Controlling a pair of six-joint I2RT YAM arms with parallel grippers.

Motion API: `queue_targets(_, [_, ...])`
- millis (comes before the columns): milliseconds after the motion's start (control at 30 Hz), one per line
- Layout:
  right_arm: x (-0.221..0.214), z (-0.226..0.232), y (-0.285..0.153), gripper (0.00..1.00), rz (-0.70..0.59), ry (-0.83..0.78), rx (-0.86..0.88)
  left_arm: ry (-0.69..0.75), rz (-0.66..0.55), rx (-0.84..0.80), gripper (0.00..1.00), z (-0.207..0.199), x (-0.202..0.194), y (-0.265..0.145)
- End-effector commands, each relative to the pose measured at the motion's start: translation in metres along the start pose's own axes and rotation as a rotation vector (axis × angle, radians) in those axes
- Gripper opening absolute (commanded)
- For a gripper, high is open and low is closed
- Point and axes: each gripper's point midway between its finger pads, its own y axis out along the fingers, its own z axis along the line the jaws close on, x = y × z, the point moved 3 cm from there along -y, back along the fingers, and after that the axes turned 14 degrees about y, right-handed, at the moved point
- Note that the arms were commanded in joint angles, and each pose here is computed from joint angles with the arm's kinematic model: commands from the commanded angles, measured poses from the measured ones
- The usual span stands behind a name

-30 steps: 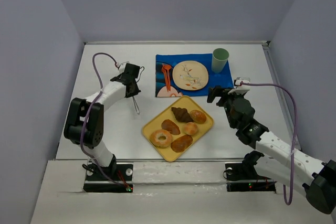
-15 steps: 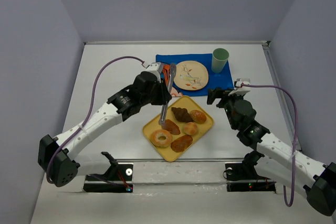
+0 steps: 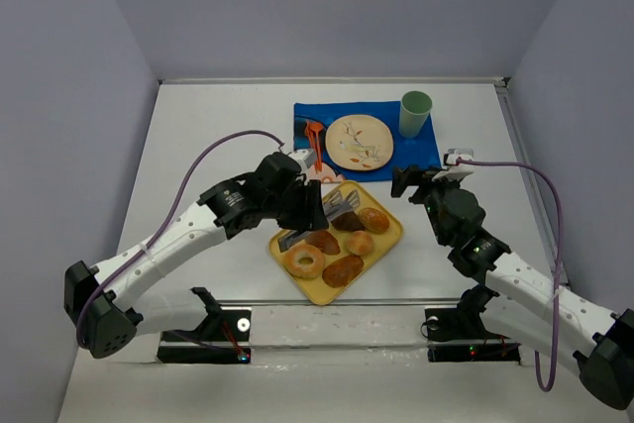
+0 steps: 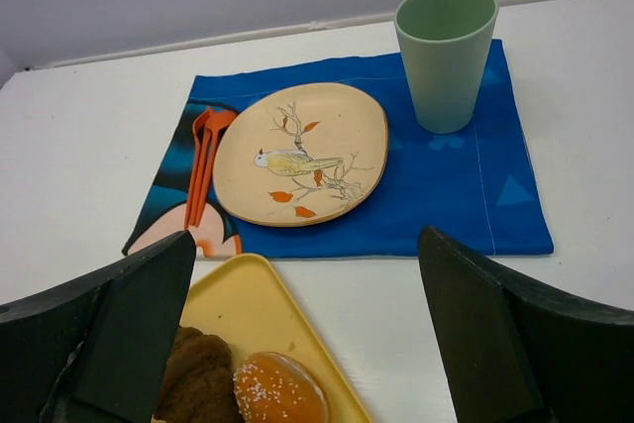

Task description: Place the bread

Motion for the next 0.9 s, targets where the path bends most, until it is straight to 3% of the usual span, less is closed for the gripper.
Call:
queue_targets(0, [0.01,0.011,0.0,0.99,-0.041,0.041,0.042,-0.026,0.052,-0.008,0.56,-0.002,-0.015,-0.019])
queue_targets(367, [0.008,0.013,0.001,0.99,-0.028,0.035,0.051,0.041,0.208,-0.086,0.64,-0.022,-0.046,-0.01])
queue_targets(867, [0.007,0.014,0.001,0.99,-0.024,0.027,0.062,0.192,0.245,0.005,0.67,-0.036,-0.037,0.011])
